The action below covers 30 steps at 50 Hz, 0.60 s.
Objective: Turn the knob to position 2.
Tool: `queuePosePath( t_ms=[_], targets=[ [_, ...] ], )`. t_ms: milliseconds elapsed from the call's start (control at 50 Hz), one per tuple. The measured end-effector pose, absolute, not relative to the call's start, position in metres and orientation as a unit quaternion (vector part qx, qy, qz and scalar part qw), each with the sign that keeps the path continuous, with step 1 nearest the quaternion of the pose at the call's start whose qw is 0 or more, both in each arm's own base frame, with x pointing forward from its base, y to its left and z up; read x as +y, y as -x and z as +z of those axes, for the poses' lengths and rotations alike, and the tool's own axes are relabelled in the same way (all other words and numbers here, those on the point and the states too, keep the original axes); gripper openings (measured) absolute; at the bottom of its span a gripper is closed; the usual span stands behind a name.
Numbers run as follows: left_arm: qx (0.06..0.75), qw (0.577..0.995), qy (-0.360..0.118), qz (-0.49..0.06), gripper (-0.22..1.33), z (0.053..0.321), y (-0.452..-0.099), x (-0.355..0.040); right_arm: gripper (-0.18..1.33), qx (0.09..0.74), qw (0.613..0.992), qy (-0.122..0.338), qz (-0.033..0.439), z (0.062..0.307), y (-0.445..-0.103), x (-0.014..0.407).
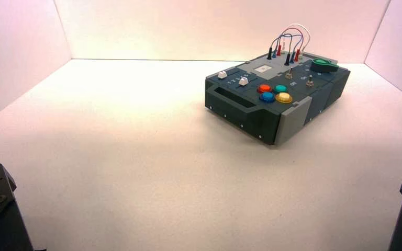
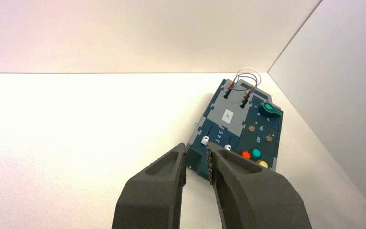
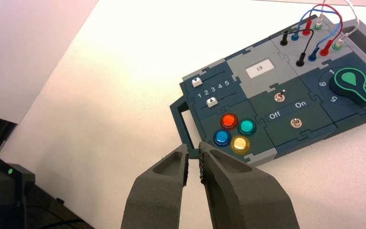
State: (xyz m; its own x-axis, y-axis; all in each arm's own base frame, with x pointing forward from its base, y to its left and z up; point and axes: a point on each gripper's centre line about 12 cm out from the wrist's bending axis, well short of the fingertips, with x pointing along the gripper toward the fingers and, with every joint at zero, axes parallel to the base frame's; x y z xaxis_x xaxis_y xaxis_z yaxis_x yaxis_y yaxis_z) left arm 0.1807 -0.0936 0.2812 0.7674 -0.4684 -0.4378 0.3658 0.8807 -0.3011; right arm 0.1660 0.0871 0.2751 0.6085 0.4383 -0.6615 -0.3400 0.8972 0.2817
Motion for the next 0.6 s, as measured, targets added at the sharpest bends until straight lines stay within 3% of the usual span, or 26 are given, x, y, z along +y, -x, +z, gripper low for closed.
queuePosePath(
  t_ms=[400, 600],
  targets=[
    [0.268, 0.932, 0.097, -0.223, 0.54, 0.277, -0.183, -0.095, 0.26, 0.385, 0.895, -0.064, 0.217, 0.275, -0.166, 0.087],
    [0.314, 0.913, 0.062, -0.252, 0.52, 0.257, -0.19, -0.116, 0.27, 0.389, 0.893, -0.063, 0.216, 0.274, -0.167, 0.087]
  ],
)
